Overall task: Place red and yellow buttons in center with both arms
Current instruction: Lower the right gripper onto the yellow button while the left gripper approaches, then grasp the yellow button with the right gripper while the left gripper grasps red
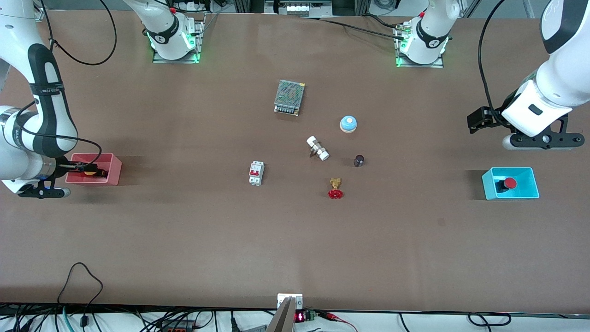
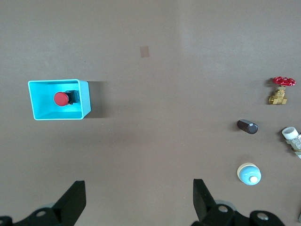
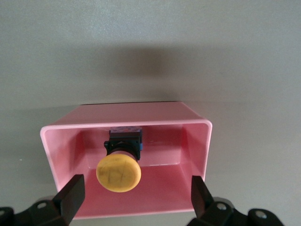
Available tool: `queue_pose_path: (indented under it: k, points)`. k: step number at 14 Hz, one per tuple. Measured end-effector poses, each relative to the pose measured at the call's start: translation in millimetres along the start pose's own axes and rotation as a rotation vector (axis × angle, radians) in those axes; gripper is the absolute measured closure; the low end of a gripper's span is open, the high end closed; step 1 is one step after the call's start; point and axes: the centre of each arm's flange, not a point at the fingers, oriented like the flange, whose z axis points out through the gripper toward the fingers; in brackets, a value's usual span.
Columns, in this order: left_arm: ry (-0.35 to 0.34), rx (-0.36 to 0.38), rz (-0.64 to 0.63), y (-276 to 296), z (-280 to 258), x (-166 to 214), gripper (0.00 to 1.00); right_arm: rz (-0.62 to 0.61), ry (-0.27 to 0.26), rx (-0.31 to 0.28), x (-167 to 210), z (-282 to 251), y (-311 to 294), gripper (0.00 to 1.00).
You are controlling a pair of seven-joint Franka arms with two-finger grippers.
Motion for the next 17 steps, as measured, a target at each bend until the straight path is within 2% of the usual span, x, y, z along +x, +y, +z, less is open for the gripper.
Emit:
queue_pose_path:
  k: [5, 12, 16, 17]
  points:
    - [-0.006, -0.01, -0.003, -3, 8, 13, 0.0, -0.059, -0.012, 0.002, 2, 8, -4, 0.0]
    - [-0.027, -0.01, -0.061, -41, 21, 26, 0.0, -0.069, -0.012, 0.001, 4, 14, -6, 0.0]
    - [-0.037, 0.051, -0.056, -56, 35, 33, 0.0, -0.07, -0.012, 0.001, 5, 16, -6, 0.07]
    - [-0.031, 0.052, -0.046, -64, 43, 37, 0.0, -0.07, -0.012, 0.001, 5, 16, -6, 0.13]
